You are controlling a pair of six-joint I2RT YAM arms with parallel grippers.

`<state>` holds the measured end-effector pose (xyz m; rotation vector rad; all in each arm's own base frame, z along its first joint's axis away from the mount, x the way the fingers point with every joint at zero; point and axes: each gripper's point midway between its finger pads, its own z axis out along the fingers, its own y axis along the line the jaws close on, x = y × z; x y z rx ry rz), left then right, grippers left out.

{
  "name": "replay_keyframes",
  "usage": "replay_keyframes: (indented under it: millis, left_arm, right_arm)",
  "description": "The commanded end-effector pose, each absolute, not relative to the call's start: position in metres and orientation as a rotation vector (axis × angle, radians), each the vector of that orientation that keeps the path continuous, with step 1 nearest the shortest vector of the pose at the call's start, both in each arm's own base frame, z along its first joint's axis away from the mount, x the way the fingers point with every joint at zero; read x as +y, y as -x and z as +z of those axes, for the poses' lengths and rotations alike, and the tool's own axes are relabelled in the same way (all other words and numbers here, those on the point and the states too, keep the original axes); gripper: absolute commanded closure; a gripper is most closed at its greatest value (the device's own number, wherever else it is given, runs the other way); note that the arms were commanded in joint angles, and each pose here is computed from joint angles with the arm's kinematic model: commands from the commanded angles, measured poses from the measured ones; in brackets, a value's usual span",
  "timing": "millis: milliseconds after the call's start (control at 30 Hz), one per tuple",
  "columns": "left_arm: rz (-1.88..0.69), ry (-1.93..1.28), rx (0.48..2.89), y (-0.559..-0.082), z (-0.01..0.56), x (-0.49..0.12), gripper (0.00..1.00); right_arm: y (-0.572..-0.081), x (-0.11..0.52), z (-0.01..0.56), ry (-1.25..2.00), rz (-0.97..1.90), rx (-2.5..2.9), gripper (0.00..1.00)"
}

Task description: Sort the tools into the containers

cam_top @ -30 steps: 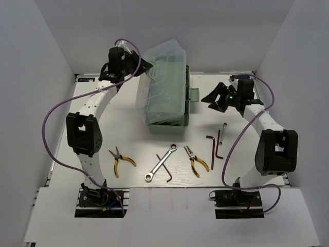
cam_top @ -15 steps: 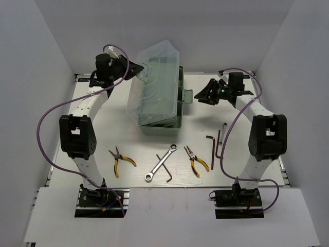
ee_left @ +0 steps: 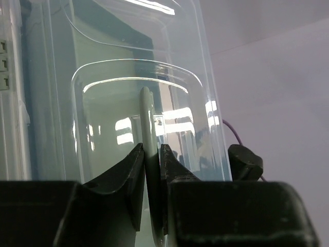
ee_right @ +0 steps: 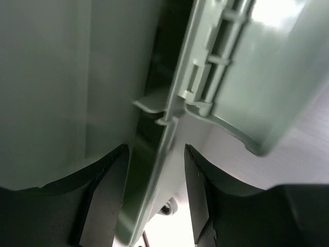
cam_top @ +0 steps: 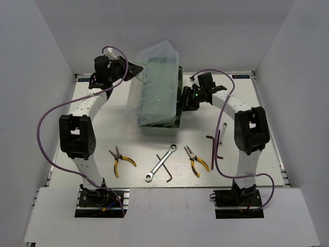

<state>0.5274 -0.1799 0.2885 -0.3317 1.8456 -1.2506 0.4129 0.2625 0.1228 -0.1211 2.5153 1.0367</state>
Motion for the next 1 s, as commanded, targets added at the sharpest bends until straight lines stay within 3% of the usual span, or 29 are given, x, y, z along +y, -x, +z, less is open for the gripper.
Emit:
replay_keyframes:
  millis: [0, 133, 167, 233, 267, 367, 967]
  left_arm:
    - [-1.266, 0.19, 1.708, -0.511, 0.346, -0.175, 1.0]
    - [-1.273, 0.182, 1.711, -0.509, 0.346, -0.176, 1.0]
    - [-1.273, 0.178, 1.704, -0.507, 0.348, -0.176, 1.0]
    - [-1.273, 0.184, 1.714, -0.505, 0.341, -0.172, 1.0]
    - [-1.265, 0.192, 1.709, -0.504, 0.342, -0.166, 1.0]
    - [-1.28, 0.202, 1.704, -0.499, 0.339, -0.16, 1.0]
    - [-1.442, 0.246, 1.661, -0.475, 0.31, -0.136, 1.0]
  right_arm:
    - [-0.412, 0.26, 0.106, 0.143, 0.844, 2.585, 0.46]
    - [-0.41, 0.259, 0.089, 0.163, 0.692, 2.627, 0.51]
    - [-0.41, 0.258, 0.087, 0.165, 0.659, 2.637, 0.63]
    - [-0.415, 0.251, 0.084, 0.145, 0.568, 2.633, 0.74]
    - [-0.415, 0.249, 0.084, 0.145, 0.549, 2.633, 0.87]
    - [-0.42, 0.236, 0.085, 0.127, 0.457, 2.62, 0.99]
    - [-0.444, 0.171, 0.106, -0.024, 0.126, 2.453, 1.0]
